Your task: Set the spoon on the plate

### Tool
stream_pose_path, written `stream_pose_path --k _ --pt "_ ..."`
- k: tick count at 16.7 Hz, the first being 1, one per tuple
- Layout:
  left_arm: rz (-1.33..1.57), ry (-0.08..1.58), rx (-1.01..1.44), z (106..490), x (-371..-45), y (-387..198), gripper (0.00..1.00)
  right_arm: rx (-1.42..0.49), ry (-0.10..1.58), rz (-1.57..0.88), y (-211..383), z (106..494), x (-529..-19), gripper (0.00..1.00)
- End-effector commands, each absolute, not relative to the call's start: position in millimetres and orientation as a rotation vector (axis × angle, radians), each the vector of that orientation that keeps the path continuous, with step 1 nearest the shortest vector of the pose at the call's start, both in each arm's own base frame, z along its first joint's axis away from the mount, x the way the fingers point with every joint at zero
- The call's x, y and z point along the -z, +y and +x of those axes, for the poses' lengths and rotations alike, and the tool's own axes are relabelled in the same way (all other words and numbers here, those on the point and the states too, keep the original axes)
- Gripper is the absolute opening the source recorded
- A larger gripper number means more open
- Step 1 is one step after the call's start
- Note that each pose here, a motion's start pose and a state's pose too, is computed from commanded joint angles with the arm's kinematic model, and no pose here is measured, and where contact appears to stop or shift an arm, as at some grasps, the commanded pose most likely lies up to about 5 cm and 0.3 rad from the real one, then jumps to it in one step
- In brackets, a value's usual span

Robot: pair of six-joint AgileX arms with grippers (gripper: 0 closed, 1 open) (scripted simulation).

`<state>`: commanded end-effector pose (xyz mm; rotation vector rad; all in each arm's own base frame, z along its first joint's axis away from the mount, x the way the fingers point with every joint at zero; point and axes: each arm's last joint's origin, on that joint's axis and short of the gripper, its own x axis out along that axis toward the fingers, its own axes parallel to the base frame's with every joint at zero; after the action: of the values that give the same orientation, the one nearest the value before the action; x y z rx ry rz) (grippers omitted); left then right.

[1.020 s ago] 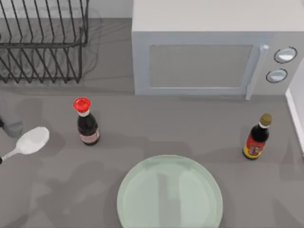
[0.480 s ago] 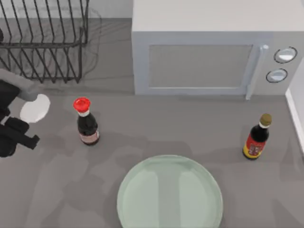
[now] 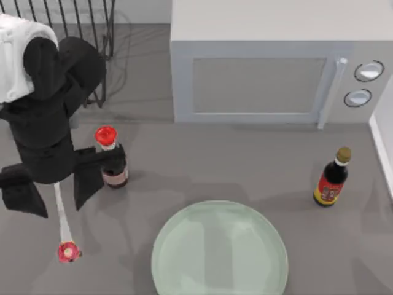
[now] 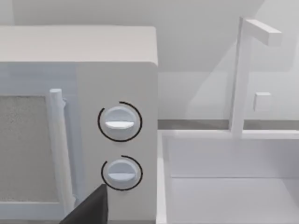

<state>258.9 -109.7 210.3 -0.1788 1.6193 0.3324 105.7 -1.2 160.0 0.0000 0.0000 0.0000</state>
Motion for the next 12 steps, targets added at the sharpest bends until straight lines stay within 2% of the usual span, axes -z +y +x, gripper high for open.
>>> stream_pose_path --k 3,7,12 --pt "-0.382 1.605 -0.639 254.9 -193.9 -146.5 0.0 0.0 0.0 0.0 -1.2 105.7 -160.0 1.0" --pt "-0.635 1.479 -0.994 244.1 -176.4 -197.7 0.0 0.0 0.0 0.0 -1.2 105.7 -160.0 1.0" --pt "-0.937 1.285 -1.206 226.0 -170.6 -256.6 0.0 0.0 0.0 0.0 -1.2 105.7 -160.0 1.0"
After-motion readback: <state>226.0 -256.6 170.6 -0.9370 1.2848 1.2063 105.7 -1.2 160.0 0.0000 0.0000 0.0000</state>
